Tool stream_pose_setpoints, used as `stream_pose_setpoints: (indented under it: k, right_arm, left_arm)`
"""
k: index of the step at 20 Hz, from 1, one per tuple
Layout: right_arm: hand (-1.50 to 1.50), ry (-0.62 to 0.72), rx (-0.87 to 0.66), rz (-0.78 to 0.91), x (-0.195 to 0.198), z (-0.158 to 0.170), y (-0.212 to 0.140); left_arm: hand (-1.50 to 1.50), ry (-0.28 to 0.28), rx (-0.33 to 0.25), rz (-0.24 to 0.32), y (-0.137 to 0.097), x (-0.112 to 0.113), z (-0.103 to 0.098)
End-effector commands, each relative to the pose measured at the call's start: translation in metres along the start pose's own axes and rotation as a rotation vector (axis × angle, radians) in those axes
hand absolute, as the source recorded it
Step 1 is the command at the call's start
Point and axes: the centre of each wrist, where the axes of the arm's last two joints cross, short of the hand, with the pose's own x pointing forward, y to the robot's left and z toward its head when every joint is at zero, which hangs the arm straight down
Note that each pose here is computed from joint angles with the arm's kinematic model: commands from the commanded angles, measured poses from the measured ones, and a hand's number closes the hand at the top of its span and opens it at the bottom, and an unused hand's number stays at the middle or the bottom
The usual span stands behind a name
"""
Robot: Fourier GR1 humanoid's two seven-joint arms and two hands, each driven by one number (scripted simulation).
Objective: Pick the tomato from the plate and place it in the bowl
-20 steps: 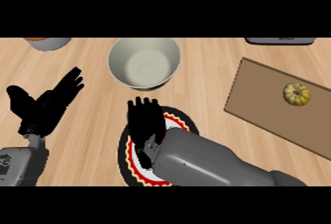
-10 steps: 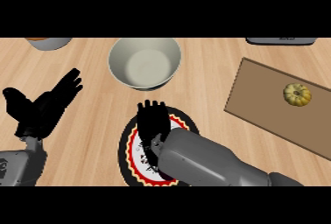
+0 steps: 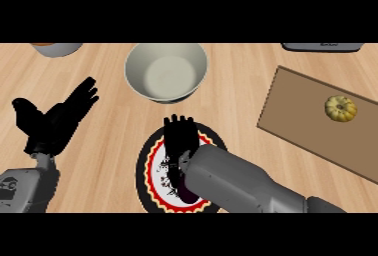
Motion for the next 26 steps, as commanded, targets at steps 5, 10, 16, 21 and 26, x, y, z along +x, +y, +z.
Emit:
stream_pose_setpoints:
  k: [5,10,16,21,26]
  right_arm:
    - [1.5,-0.032,-0.012,0.022,-0.015,-0.021,0.001]
    - [1.5,-0.064,-0.084,0.009,-0.018,-0.021,0.011]
    - [1.5,-0.124,-0.111,0.03,-0.018,-0.015,0.026]
    - [1.5,-0.148,-0.124,0.028,0.003,0.0,0.008]
    - [1.5,-0.102,-0.206,-0.029,-0.005,0.0,0.002]
  left_arm:
    - [0.0,0.003,0.001,-0.003,0.008,-0.012,0.008]
    - [0.0,-0.003,-0.004,0.007,0.009,-0.001,0.012]
    - [0.0,-0.002,0.015,0.005,0.012,-0.003,0.01]
    - [0.0,-0.006,0.0,0.012,-0.008,-0.009,0.001]
    - [0.0,0.0,0.026,0.006,0.029,0.003,0.01]
